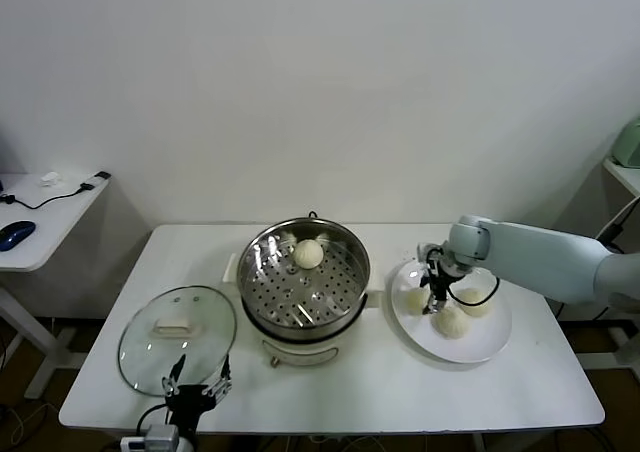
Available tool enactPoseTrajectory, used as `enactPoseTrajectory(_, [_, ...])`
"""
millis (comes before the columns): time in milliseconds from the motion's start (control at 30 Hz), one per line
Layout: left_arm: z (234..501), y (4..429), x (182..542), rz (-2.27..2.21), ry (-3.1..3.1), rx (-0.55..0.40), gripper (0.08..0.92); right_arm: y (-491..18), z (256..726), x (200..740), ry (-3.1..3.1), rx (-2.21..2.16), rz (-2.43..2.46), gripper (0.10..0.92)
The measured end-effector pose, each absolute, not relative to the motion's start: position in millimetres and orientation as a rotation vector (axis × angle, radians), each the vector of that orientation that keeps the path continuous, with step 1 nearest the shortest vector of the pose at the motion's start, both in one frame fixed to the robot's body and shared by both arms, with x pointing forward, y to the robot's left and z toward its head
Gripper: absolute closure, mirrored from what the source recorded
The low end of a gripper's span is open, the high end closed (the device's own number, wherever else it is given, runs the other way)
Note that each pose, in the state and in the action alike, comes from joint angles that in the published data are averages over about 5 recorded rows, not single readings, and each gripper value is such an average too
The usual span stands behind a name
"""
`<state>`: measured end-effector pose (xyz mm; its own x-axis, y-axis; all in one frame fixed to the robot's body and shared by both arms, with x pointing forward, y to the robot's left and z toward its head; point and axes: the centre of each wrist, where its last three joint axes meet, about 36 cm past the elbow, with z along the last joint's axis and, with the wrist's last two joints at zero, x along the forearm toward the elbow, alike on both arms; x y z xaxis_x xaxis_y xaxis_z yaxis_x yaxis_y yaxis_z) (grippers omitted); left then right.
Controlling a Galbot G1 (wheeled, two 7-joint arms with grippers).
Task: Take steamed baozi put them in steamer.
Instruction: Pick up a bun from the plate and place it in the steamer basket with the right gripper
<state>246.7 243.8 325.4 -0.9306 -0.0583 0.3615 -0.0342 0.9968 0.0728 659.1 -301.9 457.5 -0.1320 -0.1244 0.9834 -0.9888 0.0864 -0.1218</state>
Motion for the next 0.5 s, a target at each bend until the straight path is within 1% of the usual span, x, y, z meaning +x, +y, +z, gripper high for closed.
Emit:
enactPoseTrajectory(133, [326,242,246,-0.094,-2.768,0.061,0.177,-306,474,661,-1.438,1.205,1.182,0.359])
enactPoseTrajectory(233, [327,241,245,-0.094,-2.770,0.058,0.177,-311,497,664,-1.445,1.220,1.190,0.360])
enactPoseTrajectory(367, [328,242,244,-0.098,-2.773,0.055,0.177,-317,542,669,-1.469,1.233,1.205,0.361])
enactPoseTrajectory(500, [330,243,245,-0.104,-2.779,0.051,0.177,-311,598,672,-1.513,1.246,1.224,0.361])
